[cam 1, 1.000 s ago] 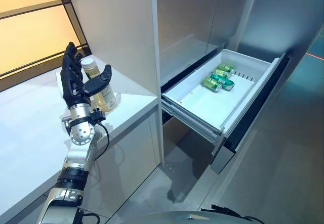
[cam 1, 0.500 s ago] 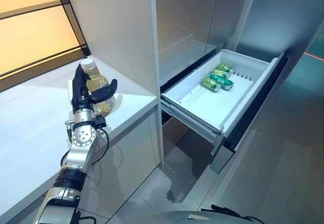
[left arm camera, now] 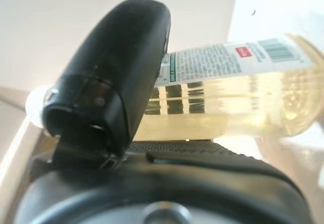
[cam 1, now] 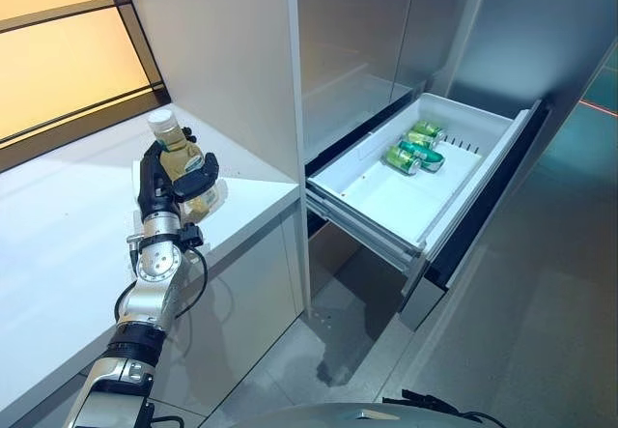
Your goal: Put drinks into fridge and close the fridge
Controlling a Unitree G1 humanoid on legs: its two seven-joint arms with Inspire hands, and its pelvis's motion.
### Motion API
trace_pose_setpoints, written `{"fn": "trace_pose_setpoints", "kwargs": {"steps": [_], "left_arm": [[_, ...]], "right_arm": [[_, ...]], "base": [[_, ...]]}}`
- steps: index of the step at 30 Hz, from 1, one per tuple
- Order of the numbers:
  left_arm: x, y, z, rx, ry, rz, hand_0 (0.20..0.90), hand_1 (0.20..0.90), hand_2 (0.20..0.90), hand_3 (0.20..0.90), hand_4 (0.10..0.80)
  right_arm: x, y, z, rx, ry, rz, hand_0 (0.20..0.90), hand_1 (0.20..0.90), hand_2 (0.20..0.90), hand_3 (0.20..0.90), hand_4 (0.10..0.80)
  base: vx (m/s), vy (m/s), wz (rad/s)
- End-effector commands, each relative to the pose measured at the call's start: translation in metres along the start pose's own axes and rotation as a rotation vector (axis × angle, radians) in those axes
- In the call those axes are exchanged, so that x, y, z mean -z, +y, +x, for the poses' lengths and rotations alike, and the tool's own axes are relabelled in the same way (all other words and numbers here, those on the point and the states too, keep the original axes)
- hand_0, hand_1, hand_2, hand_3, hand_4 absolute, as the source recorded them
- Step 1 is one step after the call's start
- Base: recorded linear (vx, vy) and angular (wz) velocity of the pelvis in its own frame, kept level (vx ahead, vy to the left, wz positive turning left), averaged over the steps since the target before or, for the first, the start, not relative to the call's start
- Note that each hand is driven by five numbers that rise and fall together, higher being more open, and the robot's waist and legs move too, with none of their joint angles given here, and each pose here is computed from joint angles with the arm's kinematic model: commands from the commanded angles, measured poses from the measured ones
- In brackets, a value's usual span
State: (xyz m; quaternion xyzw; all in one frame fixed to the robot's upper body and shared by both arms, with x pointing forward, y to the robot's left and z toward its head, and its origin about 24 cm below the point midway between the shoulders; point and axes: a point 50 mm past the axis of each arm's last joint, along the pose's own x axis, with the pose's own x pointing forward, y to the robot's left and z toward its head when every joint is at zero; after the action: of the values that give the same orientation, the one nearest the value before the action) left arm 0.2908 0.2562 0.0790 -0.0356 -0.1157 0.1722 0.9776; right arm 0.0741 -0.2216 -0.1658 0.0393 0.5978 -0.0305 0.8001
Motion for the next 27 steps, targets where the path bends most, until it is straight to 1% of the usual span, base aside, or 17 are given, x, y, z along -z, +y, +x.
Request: {"fn": "trace_pose_setpoints", "kwargs": {"steps": [1, 2, 3, 6, 7, 9, 11, 13, 14, 15, 17, 18, 21, 22, 24, 26, 27], "left_arm": [[-0.1, -0.03, 0.021, 0.192, -0.487, -0.278, 0.3, 0.3, 0.3, 0.2, 0.1], [-0.101, -0.031, 0.02, 0.197, -0.492, -0.282, 0.3, 0.3, 0.3, 0.2, 0.1], [-0.126, -0.043, 0.012, 0.336, -0.601, -0.4, 0.3, 0.3, 0.3, 0.2, 0.1], [-0.148, -0.056, 0.001, 0.491, -0.69, -0.477, 0.3, 0.3, 0.3, 0.2, 0.1], [-0.16, -0.066, -0.009, 0.587, -0.74, -0.495, 0.3, 0.3, 0.3, 0.2, 0.1], [-0.171, -0.076, -0.022, 0.702, -0.79, -0.505, 0.3, 0.3, 0.3, 0.2, 0.1], [-0.173, -0.078, -0.028, 0.777, -0.807, -0.513, 0.3, 0.3, 0.3, 0.2, 0.1], [-0.175, -0.081, -0.035, 0.871, -0.828, -0.49, 0.3, 0.3, 0.3, 0.2, 0.1], [-0.174, -0.082, -0.036, 0.886, -0.83, -0.484, 0.3, 0.3, 0.3, 0.2, 0.1], [-0.173, -0.086, -0.043, 0.967, -0.839, -0.427, 0.3, 0.3, 0.3, 0.2, 0.1], [-0.17, -0.09, -0.052, 1.073, -0.824, -0.365, 0.3, 0.3, 0.3, 0.2, 0.1], [-0.17, -0.09, -0.053, 1.078, -0.823, -0.364, 0.3, 0.3, 0.3, 0.2, 0.1], [-0.158, -0.094, -0.058, 1.184, -0.751, -0.355, 0.3, 0.3, 0.3, 0.2, 0.1], [-0.15, -0.095, -0.062, 1.221, -0.708, -0.357, 0.3, 0.3, 0.3, 0.2, 0.1], [-0.135, -0.099, -0.066, 1.268, -0.627, -0.361, 0.3, 0.3, 0.3, 0.2, 0.1], [-0.123, -0.104, -0.068, 1.296, -0.557, -0.358, 0.3, 0.3, 0.3, 0.2, 0.1], [-0.119, -0.104, -0.069, 1.306, -0.536, -0.352, 0.3, 0.3, 0.3, 0.2, 0.1]], "right_arm": [[-0.006, -0.001, -0.002, -0.05, -0.051, -0.093, 0.9, 0.9, 0.9, 0.9, 0.8], [-0.007, 0.0, -0.001, -0.053, -0.055, -0.096, 0.9, 0.9, 0.9, 0.9, 0.8], [-0.023, 0.013, -0.002, -0.109, -0.141, -0.189, 0.9, 0.9, 0.9, 0.9, 0.8], [-0.04, 0.028, -0.004, -0.159, -0.237, -0.358, 0.9, 0.9, 0.9, 0.9, 0.8], [-0.054, 0.038, -0.008, -0.173, -0.312, -0.447, 0.9, 0.9, 0.9, 0.9, 0.8], [-0.078, 0.054, -0.017, -0.204, -0.422, -0.486, 0.9, 0.9, 0.9, 0.9, 0.8], [-0.095, 0.067, -0.028, -0.235, -0.515, -0.531, 0.9, 0.9, 0.9, 0.9, 0.8], [-0.115, 0.081, -0.045, -0.301, -0.628, -0.556, 0.9, 0.9, 0.9, 0.9, 0.8], [-0.117, 0.083, -0.047, -0.307, -0.641, -0.56, 0.9, 0.9, 0.9, 0.9, 0.8], [-0.131, 0.089, -0.061, -0.349, -0.714, -0.558, 0.9, 0.9, 0.9, 0.9, 0.8], [-0.15, 0.095, -0.081, -0.393, -0.798, -0.575, 0.9, 0.9, 0.9, 0.9, 0.8], [-0.152, 0.095, -0.083, -0.395, -0.808, -0.58, 0.9, 0.9, 0.9, 0.9, 0.8], [-0.179, 0.101, -0.116, -0.458, -0.958, -0.571, 0.9, 0.9, 0.9, 0.9, 0.8], [-0.194, 0.102, -0.137, -0.497, -1.041, -0.591, 0.9, 0.9, 0.9, 0.9, 0.8], [-0.212, 0.104, -0.168, -0.561, -1.174, -0.629, 0.9, 0.9, 0.9, 0.9, 0.8], [-0.224, 0.105, -0.19, -0.613, -1.265, -0.66, 0.9, 0.9, 0.9, 0.9, 0.8], [-0.228, 0.104, -0.197, -0.637, -1.28, -0.668, 0.9, 0.9, 0.9, 0.9, 0.8]], "base": [[0.0, 0.0, 0.0], [0.0, 0.0, 0.0], [0.0, 0.0, 0.0], [-0.022, -0.013, -0.01], [-0.044, -0.028, -0.02], [-0.052, -0.023, -0.03], [-0.049, -0.016, 0.0], [-0.052, -0.018, 0.0], [-0.058, -0.02, 0.01], [-0.057, -0.018, 0.02], [-0.063, -0.018, 0.04], [-0.043, -0.015, 0.04], [-0.034, -0.011, 0.01], [-0.039, -0.004, -0.02], [-0.035, 0.004, -0.03], [-0.024, 0.006, -0.04], [0.0, 0.0, 0.0]]}}
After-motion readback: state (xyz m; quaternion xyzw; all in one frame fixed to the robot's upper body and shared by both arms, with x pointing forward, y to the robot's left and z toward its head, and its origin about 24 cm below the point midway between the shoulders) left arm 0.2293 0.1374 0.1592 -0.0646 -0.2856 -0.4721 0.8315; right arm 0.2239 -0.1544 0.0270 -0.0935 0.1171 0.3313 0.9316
